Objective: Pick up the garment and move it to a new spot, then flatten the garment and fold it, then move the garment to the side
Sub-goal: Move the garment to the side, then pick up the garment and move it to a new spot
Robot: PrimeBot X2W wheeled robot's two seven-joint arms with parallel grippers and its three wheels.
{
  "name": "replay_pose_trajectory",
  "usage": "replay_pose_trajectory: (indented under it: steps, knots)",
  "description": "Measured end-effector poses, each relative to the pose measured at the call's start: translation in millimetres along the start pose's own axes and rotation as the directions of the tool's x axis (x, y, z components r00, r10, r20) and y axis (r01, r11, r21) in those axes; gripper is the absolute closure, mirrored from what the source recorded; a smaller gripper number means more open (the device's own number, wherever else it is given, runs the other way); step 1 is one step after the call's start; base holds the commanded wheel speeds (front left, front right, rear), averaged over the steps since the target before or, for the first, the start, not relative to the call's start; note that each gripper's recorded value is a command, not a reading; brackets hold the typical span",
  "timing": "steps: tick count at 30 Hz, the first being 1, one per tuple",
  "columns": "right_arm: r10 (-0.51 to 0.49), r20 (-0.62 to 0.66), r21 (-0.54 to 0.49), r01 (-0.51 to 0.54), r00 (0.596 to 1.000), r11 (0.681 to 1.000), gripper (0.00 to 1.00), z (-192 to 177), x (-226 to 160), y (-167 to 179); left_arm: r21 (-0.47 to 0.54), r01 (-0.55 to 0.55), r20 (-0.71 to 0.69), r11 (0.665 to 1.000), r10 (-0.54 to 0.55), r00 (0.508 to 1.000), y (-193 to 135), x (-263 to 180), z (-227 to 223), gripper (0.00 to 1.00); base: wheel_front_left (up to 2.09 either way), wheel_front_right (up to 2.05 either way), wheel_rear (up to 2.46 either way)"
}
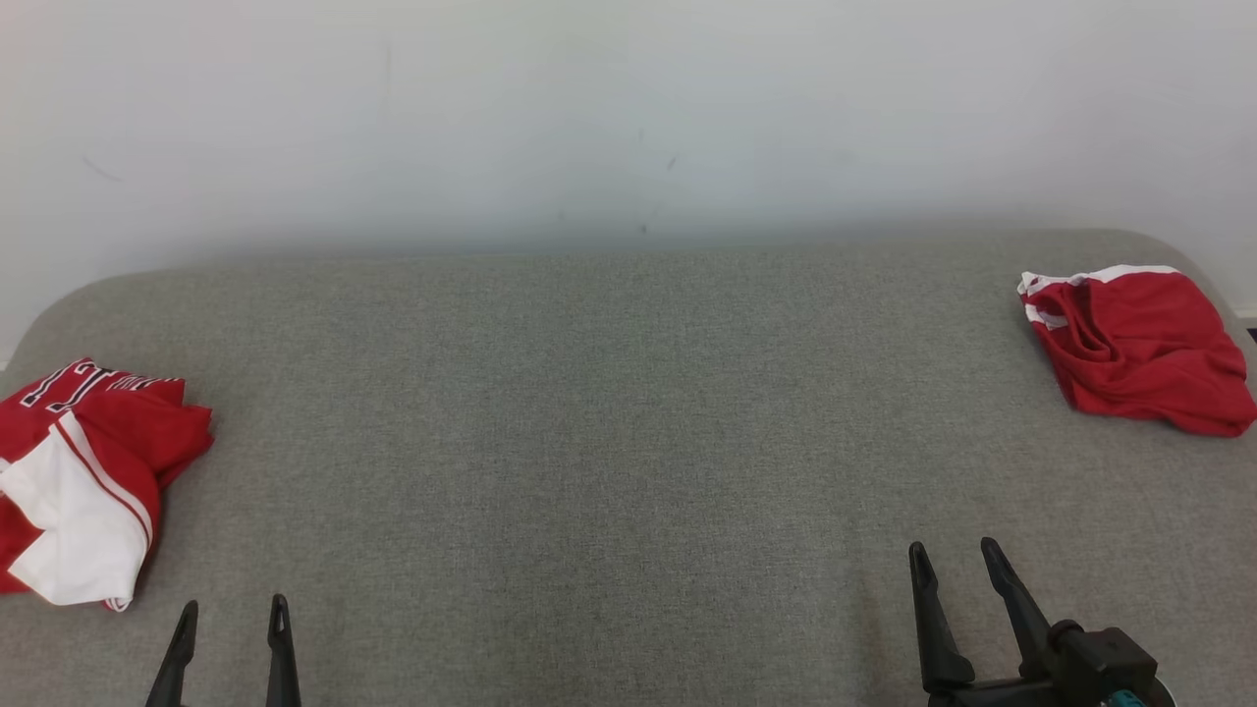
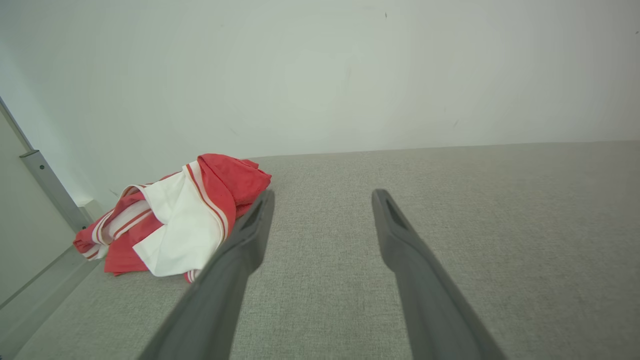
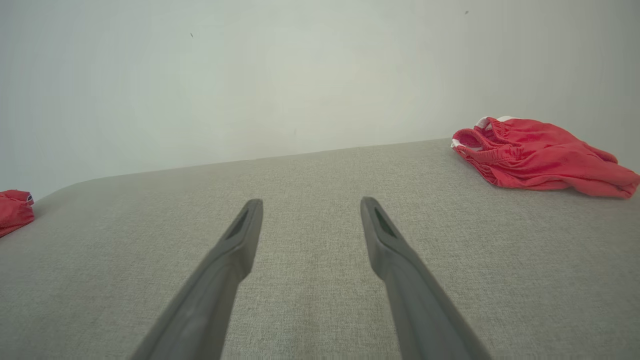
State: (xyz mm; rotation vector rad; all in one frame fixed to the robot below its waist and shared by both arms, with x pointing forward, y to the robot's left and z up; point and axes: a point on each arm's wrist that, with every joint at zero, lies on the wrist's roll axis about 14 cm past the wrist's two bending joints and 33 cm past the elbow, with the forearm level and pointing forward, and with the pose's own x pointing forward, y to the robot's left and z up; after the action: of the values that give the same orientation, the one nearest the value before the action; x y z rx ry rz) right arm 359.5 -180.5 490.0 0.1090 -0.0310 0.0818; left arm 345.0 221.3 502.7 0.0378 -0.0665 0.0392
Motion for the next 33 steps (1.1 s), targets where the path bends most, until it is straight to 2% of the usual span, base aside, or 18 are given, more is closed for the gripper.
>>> replay_pose_trajectory:
  steps: [23,33]
  knots:
    - [0.011,-0.028,-0.001,-0.011,1.0,1.0,0.0,-9.4,2.2,3.8,0.017,-0.008,-0.02,1.0,0.009,1.0,3.5,-0.4,-5.9,0.0,0.0,0.0,0.0]
    - [0.057,-0.041,0.005,-0.057,0.998,0.998,0.0,-14.0,7.9,19.4,0.021,-0.047,-0.02,0.999,0.047,0.999,15.1,-9.0,-5.1,0.0,0.0,0.0,0.0]
